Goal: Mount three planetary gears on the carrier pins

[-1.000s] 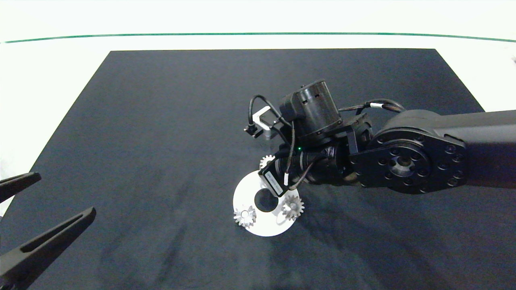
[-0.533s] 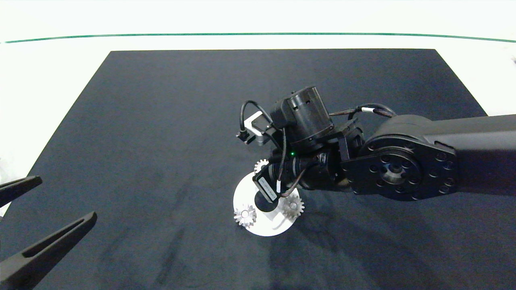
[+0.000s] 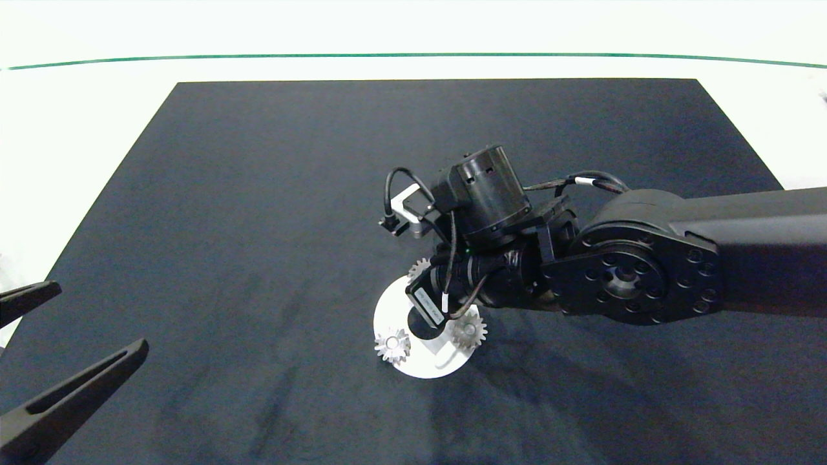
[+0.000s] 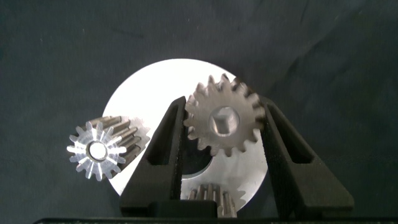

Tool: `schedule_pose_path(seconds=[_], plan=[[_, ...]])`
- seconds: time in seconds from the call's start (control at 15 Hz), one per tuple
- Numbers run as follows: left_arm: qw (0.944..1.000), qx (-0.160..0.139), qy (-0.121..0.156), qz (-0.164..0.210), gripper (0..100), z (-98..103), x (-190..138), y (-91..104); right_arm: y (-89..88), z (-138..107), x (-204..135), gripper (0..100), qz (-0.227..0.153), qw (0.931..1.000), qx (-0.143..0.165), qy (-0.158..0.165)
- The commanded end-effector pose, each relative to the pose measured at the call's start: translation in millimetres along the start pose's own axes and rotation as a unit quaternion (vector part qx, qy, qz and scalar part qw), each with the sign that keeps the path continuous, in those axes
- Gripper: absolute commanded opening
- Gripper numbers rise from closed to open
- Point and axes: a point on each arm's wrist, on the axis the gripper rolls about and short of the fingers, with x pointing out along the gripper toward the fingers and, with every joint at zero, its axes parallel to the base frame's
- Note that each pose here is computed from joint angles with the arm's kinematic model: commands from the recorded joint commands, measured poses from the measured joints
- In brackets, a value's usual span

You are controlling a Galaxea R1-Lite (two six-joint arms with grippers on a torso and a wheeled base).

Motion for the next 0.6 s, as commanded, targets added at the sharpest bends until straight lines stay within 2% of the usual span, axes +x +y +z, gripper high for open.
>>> schedule_pose_path(seconds=[0.07,0.4,0.6], plan=[[1.0,0.0,0.0,0.001,100,-1,-1,0.1,-3.0,-2,7,25,-0.008,1.0,0.002,0.005],[1.0,0.001,0.001,0.0,100,-2,-2,0.3,-6.0,12,6,25,-0.017,0.9997,0.008,-0.018],[1.0,0.002,0.007,0.0,100,-4,-5,0.9,-5.1,13,8,25,-0.017,0.9997,0.007,-0.018]])
